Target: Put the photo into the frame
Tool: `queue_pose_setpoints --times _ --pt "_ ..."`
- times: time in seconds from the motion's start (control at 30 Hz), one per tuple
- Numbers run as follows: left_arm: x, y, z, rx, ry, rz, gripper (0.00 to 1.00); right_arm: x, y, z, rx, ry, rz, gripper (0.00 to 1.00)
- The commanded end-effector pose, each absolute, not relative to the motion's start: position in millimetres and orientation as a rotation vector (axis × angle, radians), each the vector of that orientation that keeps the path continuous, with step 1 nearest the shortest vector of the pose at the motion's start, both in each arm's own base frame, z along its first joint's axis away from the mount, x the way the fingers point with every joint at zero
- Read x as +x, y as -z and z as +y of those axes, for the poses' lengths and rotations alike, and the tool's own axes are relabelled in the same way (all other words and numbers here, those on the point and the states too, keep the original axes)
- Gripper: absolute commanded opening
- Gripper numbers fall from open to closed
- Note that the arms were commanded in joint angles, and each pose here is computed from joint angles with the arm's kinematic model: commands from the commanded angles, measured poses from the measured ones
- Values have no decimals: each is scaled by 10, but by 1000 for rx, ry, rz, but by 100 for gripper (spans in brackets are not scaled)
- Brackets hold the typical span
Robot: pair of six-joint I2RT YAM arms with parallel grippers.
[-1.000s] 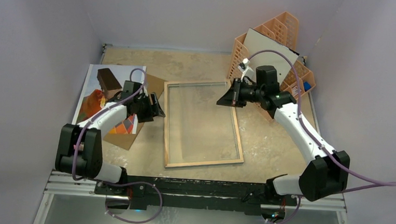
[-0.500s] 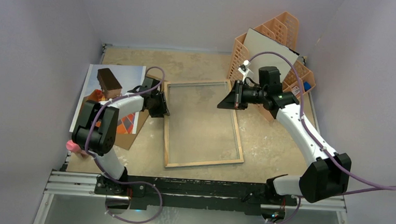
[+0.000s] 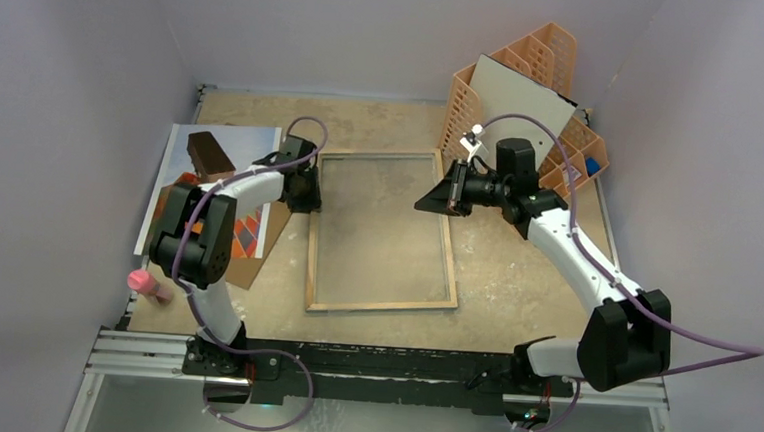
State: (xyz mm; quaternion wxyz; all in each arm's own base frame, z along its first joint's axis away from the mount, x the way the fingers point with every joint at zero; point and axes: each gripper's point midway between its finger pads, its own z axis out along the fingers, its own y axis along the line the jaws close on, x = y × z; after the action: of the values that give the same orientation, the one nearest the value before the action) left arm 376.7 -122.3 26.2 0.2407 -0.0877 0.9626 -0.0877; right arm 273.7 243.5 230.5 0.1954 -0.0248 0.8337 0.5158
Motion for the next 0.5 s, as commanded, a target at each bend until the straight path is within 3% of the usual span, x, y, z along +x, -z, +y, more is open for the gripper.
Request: queue_pose_setpoints --times 0.0,0.13,0.2,0.3,0.47 --pt "3945 -506 -1147 -252 184 2580 36 2853 -2561 2499 -28 -1520 2210 0" --pt "3977 -734 -1090 -280 149 2559 54 2911 -2545 2517 -28 -1518 2202 0" --pt "3982 -835 -1094 -285 157 2544 57 2925 -2528 2520 -43 -1516 2193 0" --pt "3989 -970 -1027 -339 126 2507 56 2945 -2484 2535 -47 -1523 2191 0" --pt "3974 -1129 -711 -459 -64 2427 44 2980 -2385 2561 -56 -1536 2185 0"
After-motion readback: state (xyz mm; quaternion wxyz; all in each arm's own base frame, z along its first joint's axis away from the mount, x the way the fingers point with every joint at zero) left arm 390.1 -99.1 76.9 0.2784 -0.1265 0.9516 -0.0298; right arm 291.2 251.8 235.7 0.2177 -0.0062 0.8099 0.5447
